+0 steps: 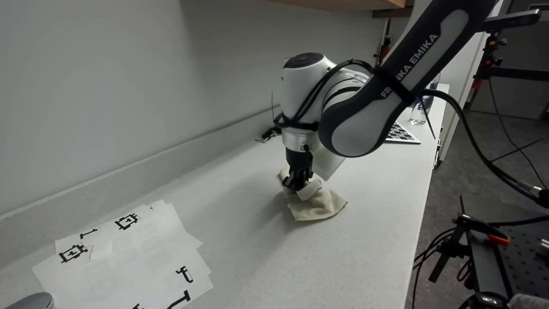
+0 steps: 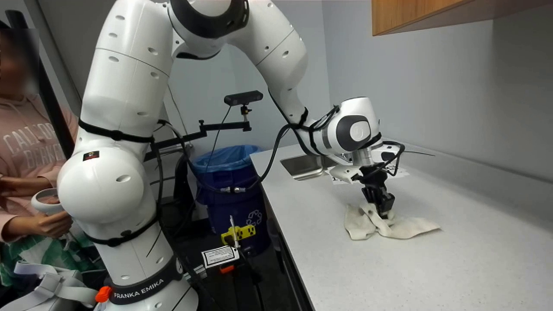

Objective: Use the towel to wipe the counter.

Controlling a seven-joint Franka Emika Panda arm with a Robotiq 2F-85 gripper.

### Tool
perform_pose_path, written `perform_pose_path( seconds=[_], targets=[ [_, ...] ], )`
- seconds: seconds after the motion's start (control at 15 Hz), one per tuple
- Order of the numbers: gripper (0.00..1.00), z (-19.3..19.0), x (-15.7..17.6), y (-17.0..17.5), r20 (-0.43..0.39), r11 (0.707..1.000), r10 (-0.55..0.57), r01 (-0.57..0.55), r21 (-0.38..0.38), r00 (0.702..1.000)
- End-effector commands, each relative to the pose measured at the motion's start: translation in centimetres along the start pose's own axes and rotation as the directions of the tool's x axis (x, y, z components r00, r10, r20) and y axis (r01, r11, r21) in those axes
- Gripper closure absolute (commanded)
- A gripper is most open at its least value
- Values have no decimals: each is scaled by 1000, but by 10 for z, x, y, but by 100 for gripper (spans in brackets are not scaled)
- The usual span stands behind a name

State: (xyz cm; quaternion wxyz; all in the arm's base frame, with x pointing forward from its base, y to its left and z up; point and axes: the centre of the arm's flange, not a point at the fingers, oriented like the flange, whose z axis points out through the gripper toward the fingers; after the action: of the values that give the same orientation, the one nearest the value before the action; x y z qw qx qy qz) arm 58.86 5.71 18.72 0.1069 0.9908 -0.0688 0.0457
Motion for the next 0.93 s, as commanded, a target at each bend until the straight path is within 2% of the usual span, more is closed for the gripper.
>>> perform_pose_path(
  seconds=[0.0,0.13,0.33,0.6,0.87],
  targets=[
    [98,26,-24,45,71,994,106,-102,-48,992],
    [98,27,-23,54,82,990,138,-134,-46,987],
    [98,26,-16,43,82,993,116,-114,-30,990],
    [98,18,-1,2,61,999,44,-45,9,997],
    [98,-2,10,-65,21,995,-62,60,75,998]
  ],
)
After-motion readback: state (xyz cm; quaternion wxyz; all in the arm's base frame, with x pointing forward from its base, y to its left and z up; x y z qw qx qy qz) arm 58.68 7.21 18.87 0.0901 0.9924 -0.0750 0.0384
